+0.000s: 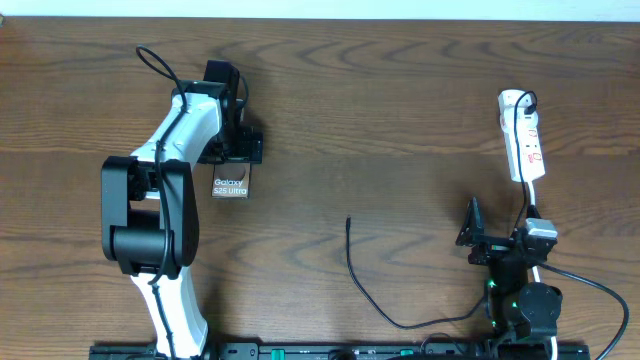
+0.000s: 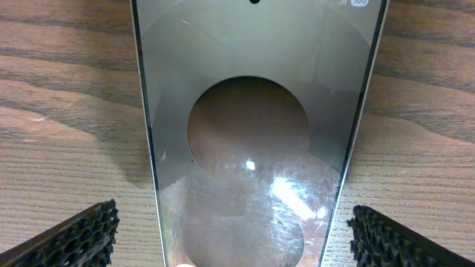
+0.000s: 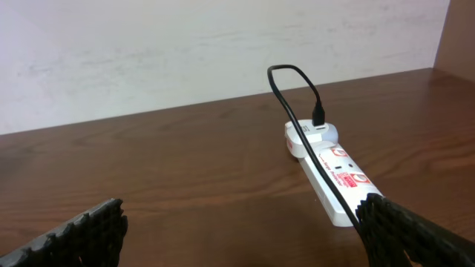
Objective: Plug charger to phone and switch on socket
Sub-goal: 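Lower the left gripper onto the phone, aligning fingers with its long edges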
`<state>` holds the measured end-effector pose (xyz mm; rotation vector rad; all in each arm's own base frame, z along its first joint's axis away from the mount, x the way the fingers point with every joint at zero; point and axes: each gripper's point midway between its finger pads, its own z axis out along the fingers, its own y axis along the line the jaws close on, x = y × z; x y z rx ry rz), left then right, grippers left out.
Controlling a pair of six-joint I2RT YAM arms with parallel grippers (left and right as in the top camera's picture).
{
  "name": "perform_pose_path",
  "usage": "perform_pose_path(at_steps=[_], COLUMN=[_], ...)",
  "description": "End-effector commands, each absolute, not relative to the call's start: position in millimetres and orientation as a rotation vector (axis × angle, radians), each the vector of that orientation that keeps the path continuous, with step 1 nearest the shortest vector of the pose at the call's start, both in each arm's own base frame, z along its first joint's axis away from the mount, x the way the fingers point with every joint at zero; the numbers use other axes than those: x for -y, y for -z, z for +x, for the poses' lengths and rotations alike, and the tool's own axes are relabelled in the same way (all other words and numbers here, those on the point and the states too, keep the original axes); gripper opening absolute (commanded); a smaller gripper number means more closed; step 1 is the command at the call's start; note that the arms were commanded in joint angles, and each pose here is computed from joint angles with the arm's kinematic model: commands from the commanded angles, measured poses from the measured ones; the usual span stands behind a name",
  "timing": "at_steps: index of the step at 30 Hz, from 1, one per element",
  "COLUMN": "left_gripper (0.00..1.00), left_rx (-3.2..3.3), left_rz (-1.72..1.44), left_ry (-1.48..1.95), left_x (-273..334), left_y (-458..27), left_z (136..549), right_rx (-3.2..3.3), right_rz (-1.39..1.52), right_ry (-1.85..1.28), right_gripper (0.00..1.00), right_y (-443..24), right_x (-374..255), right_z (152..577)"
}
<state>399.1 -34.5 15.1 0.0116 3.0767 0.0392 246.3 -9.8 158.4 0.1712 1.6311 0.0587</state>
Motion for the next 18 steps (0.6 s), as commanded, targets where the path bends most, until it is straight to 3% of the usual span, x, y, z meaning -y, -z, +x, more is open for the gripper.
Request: perform_pose_path(at_steps=[1, 18], left_gripper=[0.98, 0.98], left_rx=[-3.099, -3.113], left_rz=[0.029, 0.03], left_ry=[-0.056, -0.059], left_x=[30.8, 30.3], left_y=[-7.4, -3.7], left_z=[395.3, 390.8], right_rx=[-1.63, -1.63], right_rz=[0.167, 0.167], right_ry=[-0.048, -0.049], right_gripper=[0.99, 0.99], right_y=[-158.3, -158.3], right_x=[10.0, 10.0], right_z=[245.9, 245.9])
